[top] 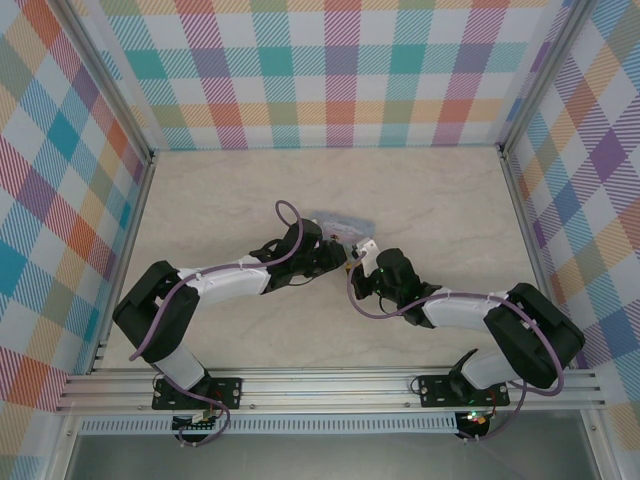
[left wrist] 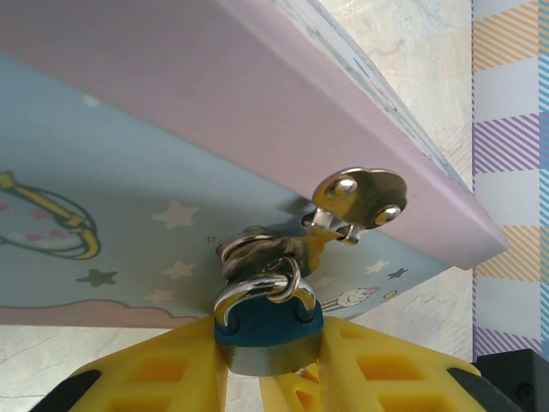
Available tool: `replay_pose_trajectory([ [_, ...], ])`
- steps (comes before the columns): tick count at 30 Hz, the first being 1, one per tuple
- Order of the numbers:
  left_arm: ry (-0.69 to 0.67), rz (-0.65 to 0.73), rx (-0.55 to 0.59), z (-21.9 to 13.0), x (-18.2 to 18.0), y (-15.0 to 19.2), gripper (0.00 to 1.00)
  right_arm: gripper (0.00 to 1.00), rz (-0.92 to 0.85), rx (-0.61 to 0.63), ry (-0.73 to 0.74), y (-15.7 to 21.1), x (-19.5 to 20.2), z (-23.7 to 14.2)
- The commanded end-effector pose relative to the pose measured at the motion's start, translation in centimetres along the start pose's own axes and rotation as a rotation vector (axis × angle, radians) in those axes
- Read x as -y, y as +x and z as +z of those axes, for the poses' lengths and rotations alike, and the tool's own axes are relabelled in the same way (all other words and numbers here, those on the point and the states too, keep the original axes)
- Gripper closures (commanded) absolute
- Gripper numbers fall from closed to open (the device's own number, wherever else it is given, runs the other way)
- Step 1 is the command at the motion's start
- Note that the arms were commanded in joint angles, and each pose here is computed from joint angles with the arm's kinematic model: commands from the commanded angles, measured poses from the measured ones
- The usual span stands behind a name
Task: Unlock the padlock with the key
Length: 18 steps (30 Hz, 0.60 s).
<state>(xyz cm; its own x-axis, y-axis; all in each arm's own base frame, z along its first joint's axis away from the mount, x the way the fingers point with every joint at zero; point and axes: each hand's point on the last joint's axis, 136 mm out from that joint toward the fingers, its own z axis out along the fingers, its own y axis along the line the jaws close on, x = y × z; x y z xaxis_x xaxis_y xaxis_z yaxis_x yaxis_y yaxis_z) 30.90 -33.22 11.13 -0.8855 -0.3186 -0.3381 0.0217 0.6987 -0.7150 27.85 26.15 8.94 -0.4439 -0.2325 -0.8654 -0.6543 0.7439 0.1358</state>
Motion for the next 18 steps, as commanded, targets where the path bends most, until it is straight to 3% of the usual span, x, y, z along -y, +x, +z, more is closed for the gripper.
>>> replay_pose_trajectory([
  [1, 0.029, 0.003, -0.030, -0.31, 0.50, 0.91, 0.69, 1.00, -0.020, 0.181, -0.051, -4.89, -1.17, -1.18],
  [18, 0.023, -0.012, -0.032, 0.40, 0.09, 1.01, 0.69, 1.00, 0.010, 0.162, -0.092, -4.37, -1.77, -0.92],
])
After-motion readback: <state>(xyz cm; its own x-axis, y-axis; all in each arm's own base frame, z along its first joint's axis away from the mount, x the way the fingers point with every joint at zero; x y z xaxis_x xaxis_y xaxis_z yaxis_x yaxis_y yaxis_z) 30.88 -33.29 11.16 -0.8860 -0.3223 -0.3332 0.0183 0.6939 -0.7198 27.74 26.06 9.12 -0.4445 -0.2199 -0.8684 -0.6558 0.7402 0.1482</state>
